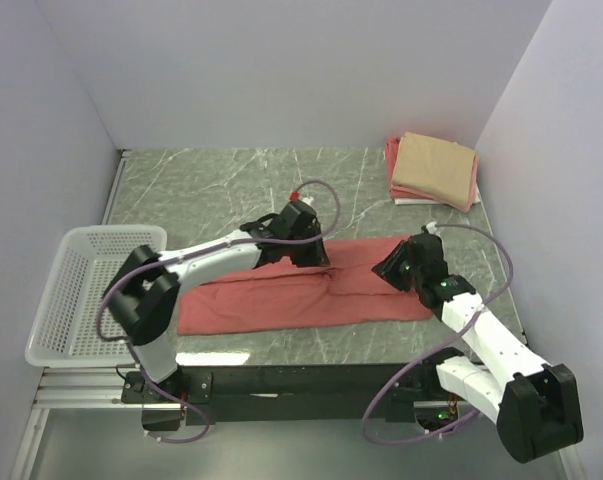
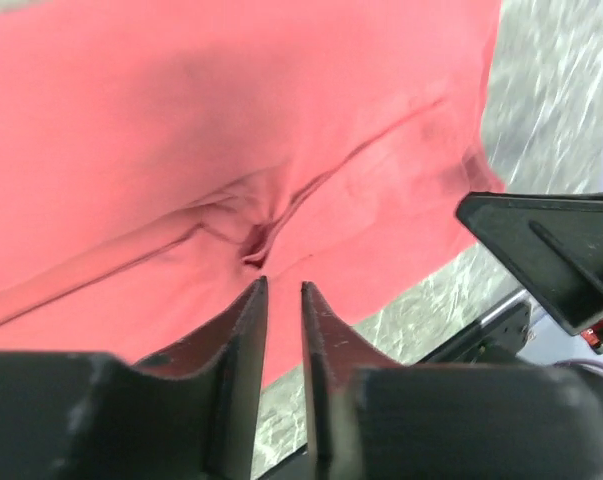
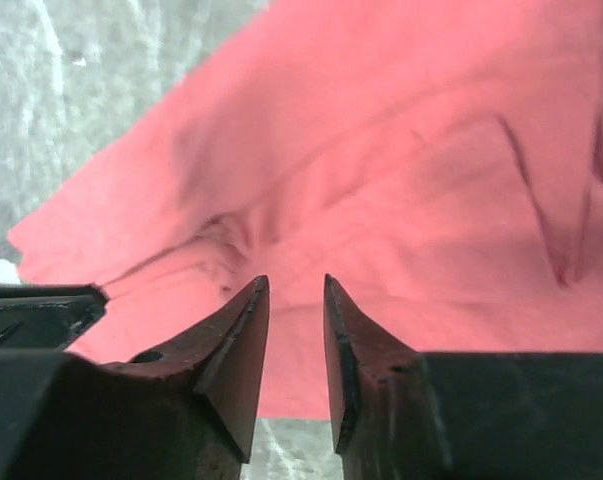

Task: Fold and stack the t-shirts
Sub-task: Fold the tshirt

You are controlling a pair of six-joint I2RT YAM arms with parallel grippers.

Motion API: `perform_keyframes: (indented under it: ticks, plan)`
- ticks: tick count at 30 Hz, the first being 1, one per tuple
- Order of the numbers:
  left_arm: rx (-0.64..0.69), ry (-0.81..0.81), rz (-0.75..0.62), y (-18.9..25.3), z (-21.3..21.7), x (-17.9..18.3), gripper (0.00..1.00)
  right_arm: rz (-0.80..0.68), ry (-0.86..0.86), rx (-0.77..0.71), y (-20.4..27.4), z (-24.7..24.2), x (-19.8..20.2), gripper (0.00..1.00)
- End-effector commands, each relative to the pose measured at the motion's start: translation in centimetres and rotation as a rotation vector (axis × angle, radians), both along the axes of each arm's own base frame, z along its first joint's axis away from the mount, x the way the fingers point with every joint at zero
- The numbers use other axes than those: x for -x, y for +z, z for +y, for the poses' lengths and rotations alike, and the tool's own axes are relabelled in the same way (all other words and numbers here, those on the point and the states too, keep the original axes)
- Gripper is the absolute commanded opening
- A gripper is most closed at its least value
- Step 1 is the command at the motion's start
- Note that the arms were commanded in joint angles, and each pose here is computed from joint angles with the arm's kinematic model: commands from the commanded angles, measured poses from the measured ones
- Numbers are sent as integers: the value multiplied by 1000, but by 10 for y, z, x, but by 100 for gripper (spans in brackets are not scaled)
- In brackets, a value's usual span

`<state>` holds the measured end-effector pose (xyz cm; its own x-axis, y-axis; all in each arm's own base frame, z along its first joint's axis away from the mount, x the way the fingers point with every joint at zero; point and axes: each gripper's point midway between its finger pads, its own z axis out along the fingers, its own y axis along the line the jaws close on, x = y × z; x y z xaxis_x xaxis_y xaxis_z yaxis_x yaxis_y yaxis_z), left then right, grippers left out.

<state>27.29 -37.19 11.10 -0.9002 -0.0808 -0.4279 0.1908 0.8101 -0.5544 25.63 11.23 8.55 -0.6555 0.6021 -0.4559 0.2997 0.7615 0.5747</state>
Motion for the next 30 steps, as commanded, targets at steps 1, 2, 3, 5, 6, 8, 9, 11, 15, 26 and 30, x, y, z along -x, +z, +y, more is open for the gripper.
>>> perform_keyframes:
  ticks: [1, 2, 3, 5, 6, 8, 9, 11, 15, 26, 30]
  plan:
    - [-66, 114, -3, 1, 38, 0, 19, -21, 5, 95, 19, -4, -11, 37]
    - [-109, 149, 10, -15, 54, 4, 16, -6, 14, 112, 18, -2, -12, 40]
    - [-110, 180, -2, -13, 65, 3, 15, -4, 32, 134, 21, 5, -17, 44]
    - [-172, 244, 25, -34, 95, 10, 12, 18, 17, 204, 17, 0, -20, 48]
    - [-186, 264, 13, -34, 104, 12, 11, 30, 17, 226, 17, 2, -25, 50]
    - [-246, 299, 26, -52, 126, 21, 8, 45, 18, 272, 13, 1, -27, 54]
    - [-257, 312, 22, -53, 132, 22, 7, 61, 18, 290, 9, 1, -29, 58]
    - [-305, 351, 20, -63, 148, 26, 5, 73, 21, 309, 4, 2, -31, 59]
    - [-380, 409, 4, -72, 168, 27, 4, 125, 37, 352, -14, 8, -37, 61]
    - [-476, 406, 88, -110, 182, 49, 1, 242, 147, 401, -58, 41, -51, 59]
    - [-461, 377, 121, -112, 175, 67, 1, 278, 222, 440, -70, 62, -57, 59]
